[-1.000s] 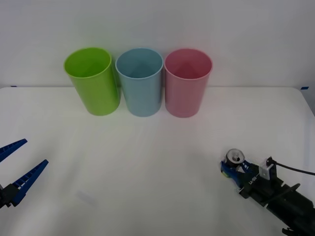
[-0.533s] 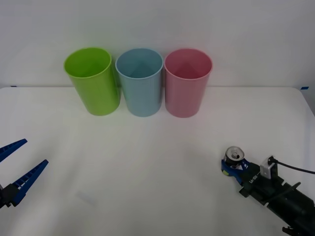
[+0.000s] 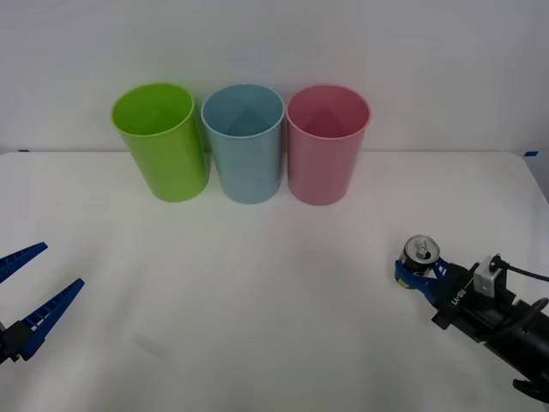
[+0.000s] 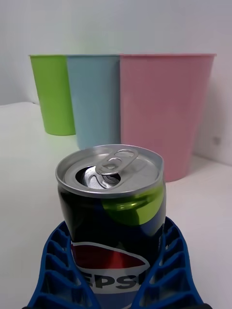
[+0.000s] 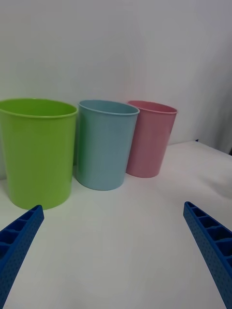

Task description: Grasp the object on the table and drop it into the matching bin: aluminum can to the light blue bin, PET bottle to the pink bin.

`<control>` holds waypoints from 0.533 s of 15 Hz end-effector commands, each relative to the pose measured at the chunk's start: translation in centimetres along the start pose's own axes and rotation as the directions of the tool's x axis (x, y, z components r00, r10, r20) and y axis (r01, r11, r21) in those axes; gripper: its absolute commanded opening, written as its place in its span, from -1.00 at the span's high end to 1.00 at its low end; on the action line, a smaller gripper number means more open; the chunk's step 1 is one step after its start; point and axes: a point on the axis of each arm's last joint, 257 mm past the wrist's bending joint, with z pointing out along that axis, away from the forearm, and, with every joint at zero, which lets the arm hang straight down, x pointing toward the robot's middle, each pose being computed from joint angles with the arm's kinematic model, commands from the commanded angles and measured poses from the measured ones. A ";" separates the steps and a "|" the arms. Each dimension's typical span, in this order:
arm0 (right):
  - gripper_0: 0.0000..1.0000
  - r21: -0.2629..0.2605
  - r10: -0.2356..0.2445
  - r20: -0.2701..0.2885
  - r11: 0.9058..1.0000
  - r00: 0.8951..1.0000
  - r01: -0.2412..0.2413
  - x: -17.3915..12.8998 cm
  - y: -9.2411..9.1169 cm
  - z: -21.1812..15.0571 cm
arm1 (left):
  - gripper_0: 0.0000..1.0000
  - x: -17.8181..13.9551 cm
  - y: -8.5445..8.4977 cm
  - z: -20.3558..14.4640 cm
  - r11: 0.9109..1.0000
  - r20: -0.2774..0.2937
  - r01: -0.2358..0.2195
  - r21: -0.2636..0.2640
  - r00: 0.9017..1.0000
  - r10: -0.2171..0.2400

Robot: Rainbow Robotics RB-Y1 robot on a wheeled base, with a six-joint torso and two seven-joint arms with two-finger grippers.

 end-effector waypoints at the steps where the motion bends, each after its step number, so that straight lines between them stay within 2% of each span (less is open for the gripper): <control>1: 1.00 -0.026 0.002 0.034 1.000 0.999 -0.002 -2.6 0.0 0.4 | -1.00 0.0 0.0 0.0 1.000 0.000 0.000 0.000 1.000 0.000; 6: 1.00 -0.084 0.089 0.104 0.993 0.991 -0.081 -8.2 0.5 1.8 | -1.00 0.0 0.0 0.0 1.000 0.000 0.000 0.000 1.000 0.000; 8: 1.00 -0.109 0.110 0.119 0.989 0.987 -0.097 -10.1 0.7 2.2 | -1.00 0.0 0.0 0.0 1.000 0.000 0.000 0.000 1.000 0.000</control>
